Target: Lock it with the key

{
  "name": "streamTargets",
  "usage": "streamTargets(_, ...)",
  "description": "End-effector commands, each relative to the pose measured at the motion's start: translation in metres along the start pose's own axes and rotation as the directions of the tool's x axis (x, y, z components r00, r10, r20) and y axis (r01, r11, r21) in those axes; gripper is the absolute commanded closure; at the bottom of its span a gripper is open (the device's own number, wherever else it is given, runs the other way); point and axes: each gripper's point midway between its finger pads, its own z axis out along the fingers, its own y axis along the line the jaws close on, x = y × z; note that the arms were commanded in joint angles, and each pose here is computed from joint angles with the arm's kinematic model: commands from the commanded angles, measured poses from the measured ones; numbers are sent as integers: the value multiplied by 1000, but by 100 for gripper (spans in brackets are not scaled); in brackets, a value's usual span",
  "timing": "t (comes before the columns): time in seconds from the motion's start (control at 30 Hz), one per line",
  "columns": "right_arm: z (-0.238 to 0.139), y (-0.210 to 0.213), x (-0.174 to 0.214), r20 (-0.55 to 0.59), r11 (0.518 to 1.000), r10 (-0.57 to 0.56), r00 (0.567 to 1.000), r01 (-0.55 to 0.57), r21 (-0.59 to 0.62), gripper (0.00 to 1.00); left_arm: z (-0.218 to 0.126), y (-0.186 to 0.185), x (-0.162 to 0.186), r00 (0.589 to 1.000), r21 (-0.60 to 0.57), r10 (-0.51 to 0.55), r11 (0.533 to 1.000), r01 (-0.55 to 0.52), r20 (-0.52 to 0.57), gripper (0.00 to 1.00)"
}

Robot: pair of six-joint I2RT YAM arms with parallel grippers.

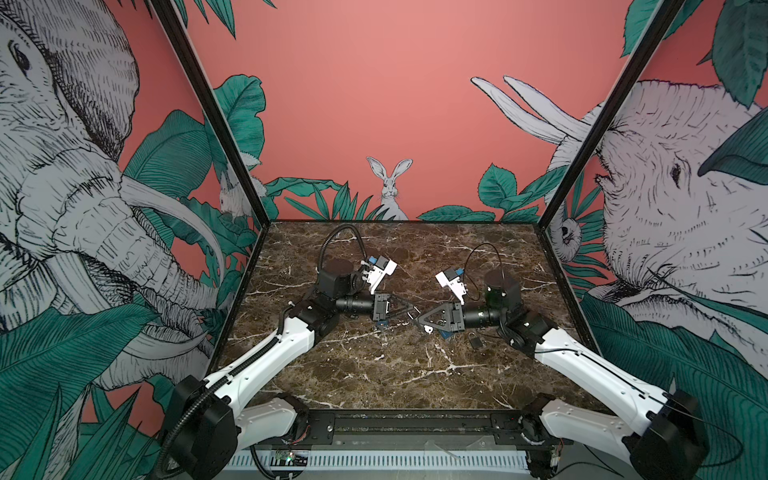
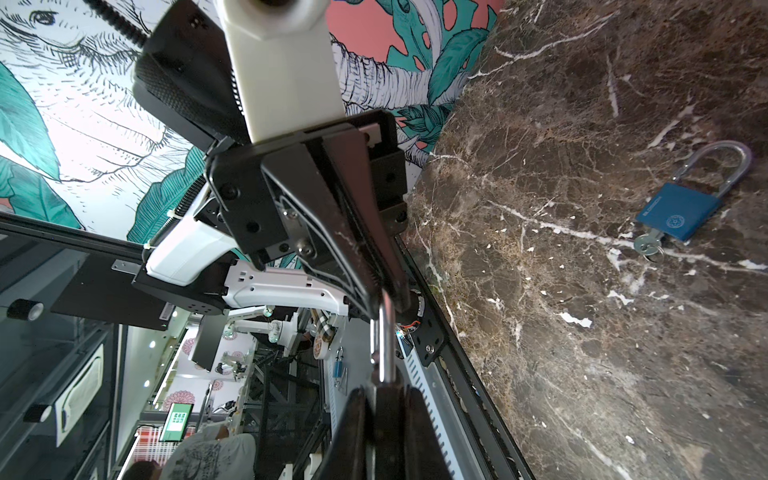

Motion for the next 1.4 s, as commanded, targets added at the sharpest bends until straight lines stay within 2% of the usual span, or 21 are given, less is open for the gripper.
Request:
streamTargets(0.0, -16, 77, -20, 104, 943, -252, 962, 268, -196, 100, 4, 36, 21, 995, -104, -99, 990, 96, -26, 100)
streamTargets(0.53, -16, 77, -26, 154, 940, -232, 960, 262, -218, 100, 8, 38, 38, 987, -75, -155, 986, 152, -32, 100)
streamTargets(1.07, -9, 55, -35, 183, 956, -234, 955, 260, -134, 100, 18, 19, 60, 980, -32, -192, 981, 191, -53, 100)
streamTargets(1.37, -2, 46, -45, 196, 957, -241, 951, 266, -113, 100, 29, 2, 87, 978, -16, -189, 982, 189, -88, 100)
